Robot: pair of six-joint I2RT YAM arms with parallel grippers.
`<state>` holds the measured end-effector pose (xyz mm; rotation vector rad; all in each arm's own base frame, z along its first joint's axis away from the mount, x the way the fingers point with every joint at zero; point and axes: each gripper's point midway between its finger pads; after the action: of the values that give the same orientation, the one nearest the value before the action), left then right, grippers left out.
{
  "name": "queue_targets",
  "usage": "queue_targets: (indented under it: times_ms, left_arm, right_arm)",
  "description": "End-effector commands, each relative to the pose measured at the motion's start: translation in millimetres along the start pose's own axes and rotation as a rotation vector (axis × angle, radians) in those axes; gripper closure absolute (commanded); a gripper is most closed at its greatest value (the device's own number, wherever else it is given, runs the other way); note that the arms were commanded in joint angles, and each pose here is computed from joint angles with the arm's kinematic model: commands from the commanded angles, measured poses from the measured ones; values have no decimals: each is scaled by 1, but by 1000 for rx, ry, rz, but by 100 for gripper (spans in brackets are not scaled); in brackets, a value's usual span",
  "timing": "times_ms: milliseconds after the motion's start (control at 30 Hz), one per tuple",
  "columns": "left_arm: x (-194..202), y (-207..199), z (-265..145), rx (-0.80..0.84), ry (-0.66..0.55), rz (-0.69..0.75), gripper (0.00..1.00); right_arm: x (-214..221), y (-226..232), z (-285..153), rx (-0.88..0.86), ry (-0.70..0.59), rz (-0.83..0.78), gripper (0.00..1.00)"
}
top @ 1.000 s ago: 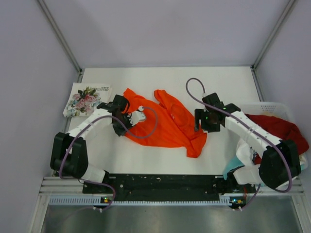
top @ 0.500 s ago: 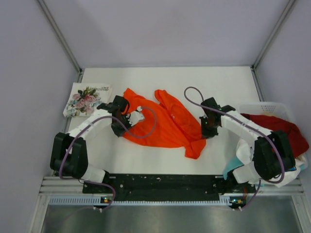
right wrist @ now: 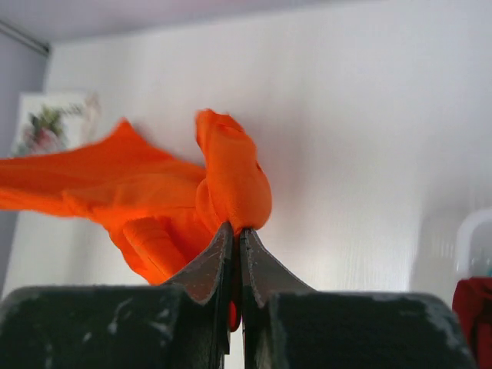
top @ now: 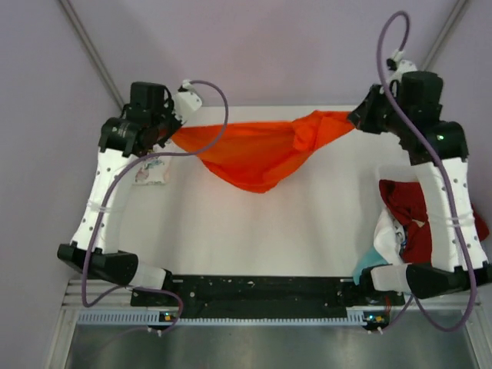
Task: Fold and stack the t-shirts
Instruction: Flatten out the tshirt
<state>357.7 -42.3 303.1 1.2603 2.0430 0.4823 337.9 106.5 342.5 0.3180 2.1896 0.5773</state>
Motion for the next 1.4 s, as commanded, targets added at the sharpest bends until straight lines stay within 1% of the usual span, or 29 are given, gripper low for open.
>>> queue_targets:
  times_ms: [0,100,167,267,333,367,467,567,633,700,800,900,967,1100,1133,1233,1367]
  left_arm:
    - [-7,63,-98,-259,-73,-41,100]
    - [-9,81,-138,-348,-118,-59,100]
    - [-7,86,-155,-383,-123,-71,100]
    - [-3,89,-171,-415,-130,-79,100]
    - [-5,88,-176,-412,-151,-83,100]
    - [-7,86,-175,-402,-163,-80,100]
    - [-15,79,-163,-352,-190,-72,100]
    - [-22,76,-142,-316,-192,-63,100]
    - [-23,77,-121,-308,-167,-54,100]
    - [-28,87,-99,-335,-149,-47,100]
    - [-37,112,-71,-393,-134,-64,100]
    - [-46,142,-63,-472,-139,-95,100]
    - [-54,158,-63,-510,-162,-111,100]
    - [-64,184,-71,-601,-182,-102,100]
    - [-65,188,-72,-616,-182,-96,100]
    - [-63,190,-76,-630,-179,-88,100]
    - [-57,188,-92,-648,-178,-86,100]
  right_arm:
    - [-56,48,-98,-161,-256,-61,100]
    - [-69,58,-142,-204,-370,-72,100]
    - [-72,62,-170,-226,-437,-75,100]
    - [-72,66,-205,-269,-521,-63,100]
    - [-69,70,-223,-308,-556,-50,100]
    - [-66,72,-224,-327,-556,-42,100]
    - [-59,77,-207,-366,-504,-23,100]
    - [-54,80,-171,-383,-420,-4,100]
    - [-60,79,-141,-368,-388,3,100]
    - [-75,79,-115,-344,-394,2,100]
    - [-106,91,-80,-362,-404,6,100]
    - [-143,100,-56,-406,-404,61,100]
    - [-170,101,-42,-410,-440,93,100]
    - [-209,111,-37,-442,-513,83,100]
    - [-214,114,-43,-454,-530,83,100]
    - [-216,116,-69,-450,-581,54,100]
    - [-206,106,-103,-403,-650,17,100]
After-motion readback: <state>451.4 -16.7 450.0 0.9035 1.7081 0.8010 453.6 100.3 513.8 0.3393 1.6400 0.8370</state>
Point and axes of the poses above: each gripper's point midway between its finger pads, its own z axis out along the fingers, its own y axis along the line the jaws close on, x = y × z, and after that the axes turned 13 degrees about z, right-handed
